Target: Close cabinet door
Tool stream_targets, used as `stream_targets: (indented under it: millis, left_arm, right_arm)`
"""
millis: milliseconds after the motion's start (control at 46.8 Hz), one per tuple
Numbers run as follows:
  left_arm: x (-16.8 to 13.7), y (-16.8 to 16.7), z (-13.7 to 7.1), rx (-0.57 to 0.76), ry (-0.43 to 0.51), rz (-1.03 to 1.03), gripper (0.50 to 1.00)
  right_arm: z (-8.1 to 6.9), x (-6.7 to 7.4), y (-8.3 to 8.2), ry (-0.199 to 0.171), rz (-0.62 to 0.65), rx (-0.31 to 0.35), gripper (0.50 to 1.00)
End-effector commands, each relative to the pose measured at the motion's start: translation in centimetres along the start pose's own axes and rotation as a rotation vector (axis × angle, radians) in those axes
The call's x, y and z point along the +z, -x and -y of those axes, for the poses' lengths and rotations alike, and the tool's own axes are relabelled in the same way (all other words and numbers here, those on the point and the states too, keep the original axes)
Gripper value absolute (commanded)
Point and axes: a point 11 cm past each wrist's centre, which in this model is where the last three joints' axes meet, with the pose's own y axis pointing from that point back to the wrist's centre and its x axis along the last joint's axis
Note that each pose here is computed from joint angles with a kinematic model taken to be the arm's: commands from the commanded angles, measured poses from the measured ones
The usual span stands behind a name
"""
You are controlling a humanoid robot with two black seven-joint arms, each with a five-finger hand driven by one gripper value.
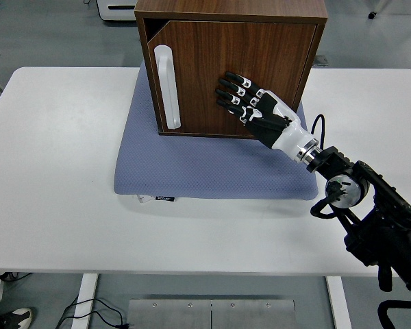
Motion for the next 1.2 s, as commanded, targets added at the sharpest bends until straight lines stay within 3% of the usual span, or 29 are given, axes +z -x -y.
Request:
stream_targets:
  millis: [0,214,385,556,812,940,1175]
  left_arm:
    - [0.0,0.0,0.0,0.000,0.000,0.000,1.000]
    - [0.0,0.0,0.0,0.000,0.000,0.000,1.000]
    - [0.0,0.0,0.0,0.000,0.000,0.000,1.000]
    - [0.1,0.0,0.0,0.000,0.001,0.000,1.000]
    - [0.0,0.0,0.0,0.000,0.000,0.000,1.000]
    - [0.0,0.0,0.0,0.000,0.000,0.000,1.000]
    - [0.0,0.0,0.0,0.000,0.000,0.000,1.000]
  right_arm:
    - [-0.1,0.2,0.7,0.003,0.005,-0.047,1.000]
    - [-0.1,0.2,2.6,-0.012,0.013,-0.112,1.000]
    - [-1.1,1.2,2.9,-0.014,0.035,-0.114,1.000]
    - [-4.2,1.0,0.9,-0.010,0.018,-0.058,1.000]
    - [-8.3,-0.4,-1.7,-0.051,0.006,0.038,1.000]
    - [-10.3,-1.8,-2.8,-0.088,-0.010,0.079,1.000]
    - [-13.7,-3.1,-3.7,-0.103,-0.046,0.128,1.000]
